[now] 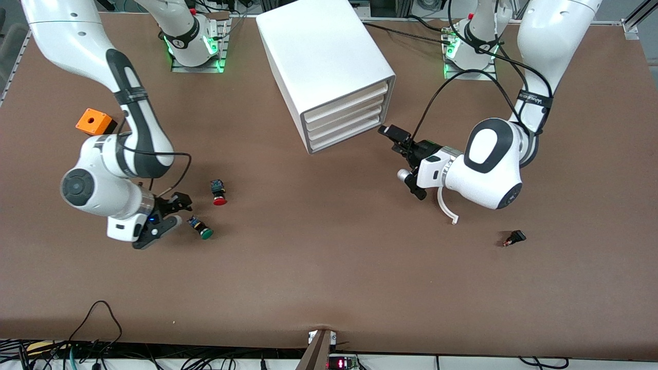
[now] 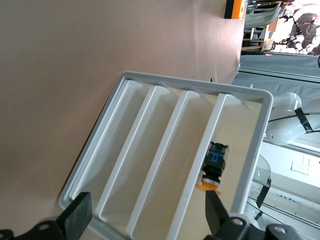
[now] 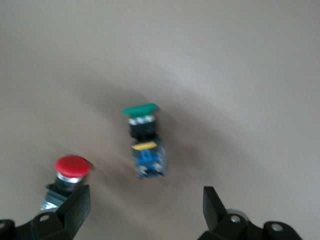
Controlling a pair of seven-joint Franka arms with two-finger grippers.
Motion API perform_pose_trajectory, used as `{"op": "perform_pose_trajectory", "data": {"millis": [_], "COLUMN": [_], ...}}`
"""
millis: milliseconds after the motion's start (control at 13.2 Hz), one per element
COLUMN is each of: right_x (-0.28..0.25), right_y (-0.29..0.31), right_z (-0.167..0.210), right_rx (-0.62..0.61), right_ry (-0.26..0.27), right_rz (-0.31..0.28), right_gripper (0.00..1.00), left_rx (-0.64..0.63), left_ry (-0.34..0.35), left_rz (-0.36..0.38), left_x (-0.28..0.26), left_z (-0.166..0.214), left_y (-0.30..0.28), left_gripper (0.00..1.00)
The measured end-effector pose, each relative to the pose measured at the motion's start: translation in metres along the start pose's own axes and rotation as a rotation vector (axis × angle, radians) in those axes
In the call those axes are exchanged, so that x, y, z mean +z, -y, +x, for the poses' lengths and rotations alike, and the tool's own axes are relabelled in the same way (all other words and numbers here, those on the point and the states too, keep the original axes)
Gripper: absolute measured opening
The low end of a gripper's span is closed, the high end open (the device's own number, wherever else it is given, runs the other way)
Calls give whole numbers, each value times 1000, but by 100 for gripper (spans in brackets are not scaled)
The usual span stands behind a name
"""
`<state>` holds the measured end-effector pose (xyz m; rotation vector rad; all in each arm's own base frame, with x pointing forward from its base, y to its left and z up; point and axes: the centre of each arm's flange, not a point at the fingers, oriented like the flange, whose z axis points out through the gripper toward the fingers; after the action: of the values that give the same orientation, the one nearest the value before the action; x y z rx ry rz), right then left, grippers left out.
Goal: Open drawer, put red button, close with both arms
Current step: 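Grip the drawer handle with the left gripper and pull it open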
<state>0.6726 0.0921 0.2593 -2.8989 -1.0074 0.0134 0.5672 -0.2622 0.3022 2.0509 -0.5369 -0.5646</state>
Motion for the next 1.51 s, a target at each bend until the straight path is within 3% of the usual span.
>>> {"op": "perform_pose_trajectory", "data": {"millis": [378,756,1210,1512], "right_x": [25,38,62,77], "right_y": [5,-3,-3,-1], "right_z": [7,5,0,-9], "right_rx": [-103,-146,-148,-146], "right_ry": [-25,-32,-15,-29], "right_rz": [-28,-44,-36,-51], "right_gripper": [100,100,100,100], "left_rx": [111,158,163,182], "left_ry": [-167,-223,-217,-208], "left_rz": [-79,-106,-122,-77], "left_x": [56,89,111,139], "left_z": [-20,-45,-56,-58], "left_y": [25,40,45,38], "left_gripper": [100,100,100,100]}}
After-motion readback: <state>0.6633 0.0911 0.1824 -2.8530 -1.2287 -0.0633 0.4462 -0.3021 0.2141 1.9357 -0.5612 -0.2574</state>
